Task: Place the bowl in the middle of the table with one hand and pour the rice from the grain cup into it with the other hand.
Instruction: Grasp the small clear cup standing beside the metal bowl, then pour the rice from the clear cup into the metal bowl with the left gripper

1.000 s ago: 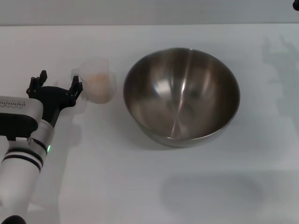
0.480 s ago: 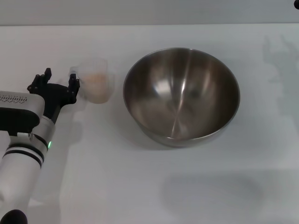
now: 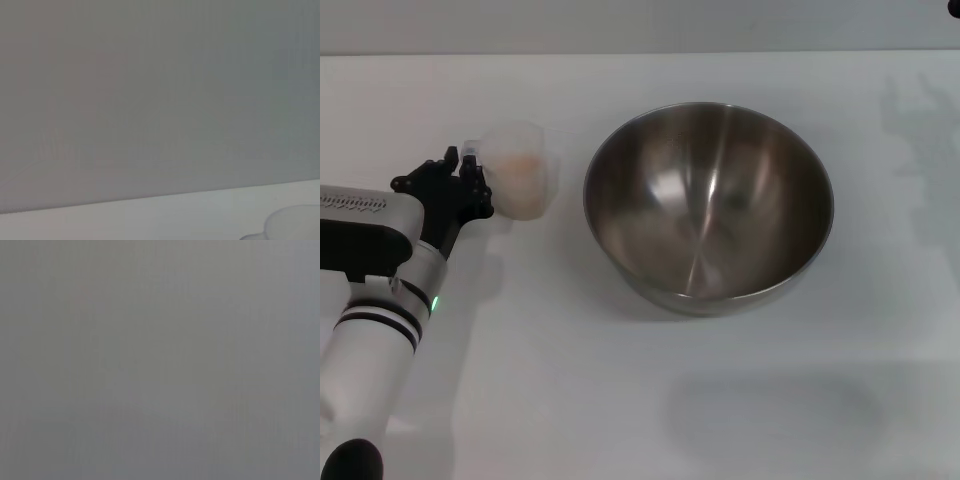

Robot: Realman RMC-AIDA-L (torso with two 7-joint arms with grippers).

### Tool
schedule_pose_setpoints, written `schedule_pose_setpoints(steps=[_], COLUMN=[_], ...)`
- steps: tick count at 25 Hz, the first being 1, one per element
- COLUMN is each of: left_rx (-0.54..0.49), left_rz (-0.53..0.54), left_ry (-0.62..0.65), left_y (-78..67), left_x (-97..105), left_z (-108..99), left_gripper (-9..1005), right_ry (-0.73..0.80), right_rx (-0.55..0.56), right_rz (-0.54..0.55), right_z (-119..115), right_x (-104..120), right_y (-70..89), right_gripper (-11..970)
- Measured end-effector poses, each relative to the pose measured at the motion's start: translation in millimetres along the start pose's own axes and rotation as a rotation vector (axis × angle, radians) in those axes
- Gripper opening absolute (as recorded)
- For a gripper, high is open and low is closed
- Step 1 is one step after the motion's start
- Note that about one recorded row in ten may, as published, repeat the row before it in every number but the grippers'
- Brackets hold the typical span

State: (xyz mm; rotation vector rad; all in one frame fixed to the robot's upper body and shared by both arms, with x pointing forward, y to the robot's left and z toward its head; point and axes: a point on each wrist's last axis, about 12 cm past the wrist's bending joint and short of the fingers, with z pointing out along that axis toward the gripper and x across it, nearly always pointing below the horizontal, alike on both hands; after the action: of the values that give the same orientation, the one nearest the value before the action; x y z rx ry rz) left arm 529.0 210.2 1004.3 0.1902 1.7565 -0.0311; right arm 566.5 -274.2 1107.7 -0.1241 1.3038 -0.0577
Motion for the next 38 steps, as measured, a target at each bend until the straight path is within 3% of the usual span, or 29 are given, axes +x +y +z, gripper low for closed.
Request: schedule_pose_setpoints(steps=[4, 12, 20, 23, 25, 29, 30, 31, 38], left_rx=[0.012, 0.036, -0.003, -0.008, -0.006, 0.005, 0.022, 0.022, 0.082], left_rz=[-0.019, -0.009, 0.113, 0.220, 0.348, 0.595, 0.708, 0.708, 1.104], left_ry=[0.006, -0.020, -0.225, -0.318, -0.390, -0.491, -0.535, -0.535, -0.680], left_y=[-1.9, -5.4, 1.6, 0.7, -5.6, -25.0, -33.8, -33.8, -60.5], left_x=[-1.7, -4.8, -24.8, -35.6, -44.0, -56.5, -60.0, -60.0, -61.3], left_z=[3.4, 2.9, -3.8, -5.5, -7.2, -10.1, -12.1, -12.1, -22.1], left_gripper=[166, 16, 18, 19, 20, 21, 21, 21, 23], right_ry=[-0.001, 0.006, 0.018, 0.019, 0.018, 0.017, 0.017, 0.017, 0.007], right_rx=[0.000, 0.012, 0.019, 0.023, 0.026, 0.025, 0.026, 0.028, 0.031], right_rz=[-0.003, -0.006, -0.007, -0.014, -0.020, -0.030, -0.033, -0.037, -0.044], right_z=[0.2, 0.2, 1.7, 2.2, 3.3, 4.3, 4.5, 4.7, 6.2], right_x=[-0.2, 1.6, 6.2, 7.2, 8.5, 13.3, 14.4, 15.4, 16.5], right_y=[-0.8, -3.8, -5.3, -6.5, -7.6, -8.1, -8.4, -9.1, -9.4], right_gripper=[411, 412, 411, 412, 412, 412, 412, 412, 411])
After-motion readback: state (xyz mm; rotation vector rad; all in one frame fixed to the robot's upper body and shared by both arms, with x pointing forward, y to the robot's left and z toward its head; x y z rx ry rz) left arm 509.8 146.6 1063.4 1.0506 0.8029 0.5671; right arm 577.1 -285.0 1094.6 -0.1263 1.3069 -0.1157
